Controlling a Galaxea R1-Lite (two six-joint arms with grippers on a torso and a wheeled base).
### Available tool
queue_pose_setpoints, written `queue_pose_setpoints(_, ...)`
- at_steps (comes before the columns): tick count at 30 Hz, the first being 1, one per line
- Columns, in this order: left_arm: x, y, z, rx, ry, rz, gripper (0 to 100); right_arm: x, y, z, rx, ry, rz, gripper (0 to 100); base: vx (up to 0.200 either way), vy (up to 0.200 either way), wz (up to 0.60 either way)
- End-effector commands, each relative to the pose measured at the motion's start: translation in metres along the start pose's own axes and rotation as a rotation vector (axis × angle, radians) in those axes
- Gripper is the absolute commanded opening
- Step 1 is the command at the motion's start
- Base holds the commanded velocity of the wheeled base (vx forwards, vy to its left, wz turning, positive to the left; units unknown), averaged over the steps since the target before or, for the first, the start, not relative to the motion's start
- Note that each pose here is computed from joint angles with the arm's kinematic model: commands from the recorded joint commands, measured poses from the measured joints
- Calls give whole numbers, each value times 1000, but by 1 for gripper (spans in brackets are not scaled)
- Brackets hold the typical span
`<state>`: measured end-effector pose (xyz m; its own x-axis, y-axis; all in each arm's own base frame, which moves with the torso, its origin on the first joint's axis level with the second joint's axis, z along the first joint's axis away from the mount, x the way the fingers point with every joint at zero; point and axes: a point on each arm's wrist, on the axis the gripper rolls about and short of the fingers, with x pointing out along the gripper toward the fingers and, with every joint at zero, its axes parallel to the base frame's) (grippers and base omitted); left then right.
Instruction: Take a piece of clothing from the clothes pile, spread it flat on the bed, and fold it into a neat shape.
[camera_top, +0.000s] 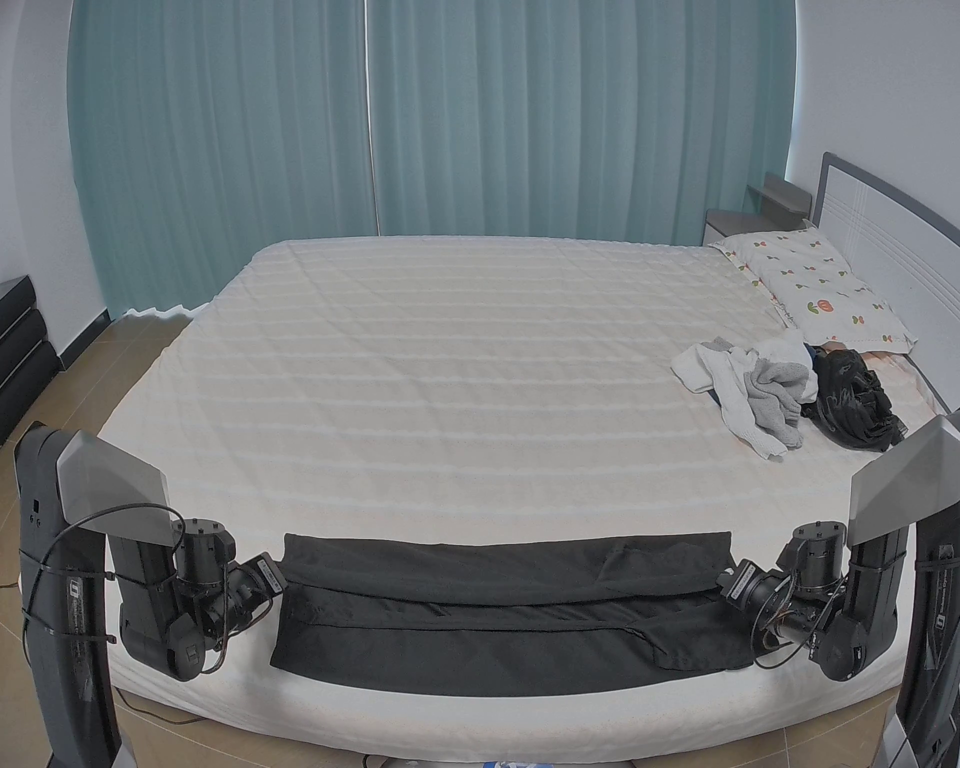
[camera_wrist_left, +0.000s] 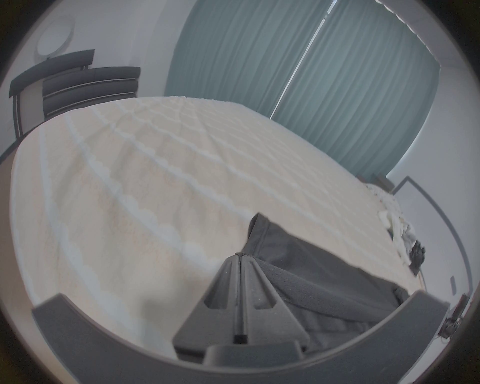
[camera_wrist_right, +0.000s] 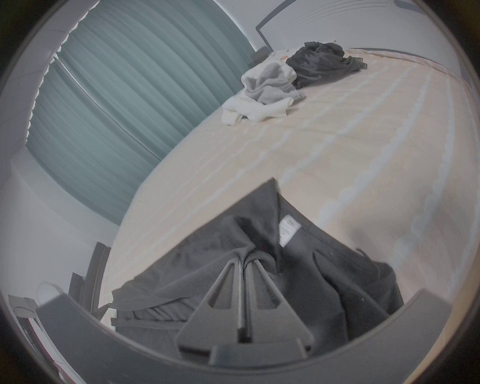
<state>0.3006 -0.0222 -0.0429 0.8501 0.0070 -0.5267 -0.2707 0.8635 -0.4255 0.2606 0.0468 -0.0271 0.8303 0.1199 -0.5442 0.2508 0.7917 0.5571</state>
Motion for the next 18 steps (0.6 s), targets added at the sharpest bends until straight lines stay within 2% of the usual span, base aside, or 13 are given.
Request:
queue_pose_setpoints(1,-1,10,-18,40,72,42,0,1,-9,-10,-16,49,-32,0,0,0,0)
queue_pose_setpoints(7,-5,15,-25,90,107,59,0,2,-14,-16,-63,78,-53,0,0,0,0)
queue_pose_setpoints(13,-5,15,-28,108,122,61,0,3,-15,-17,-64,82,-57,0,0,0,0)
queue_pose_setpoints(14,-7,15,-30,116,133,61,100,3,-17,-20,-67,93,-65,100,0,0,0)
queue_pose_setpoints(18,-8,13,-29,128,122,58,100,3,-15,-21,-69,96,-57,100,0,0,0)
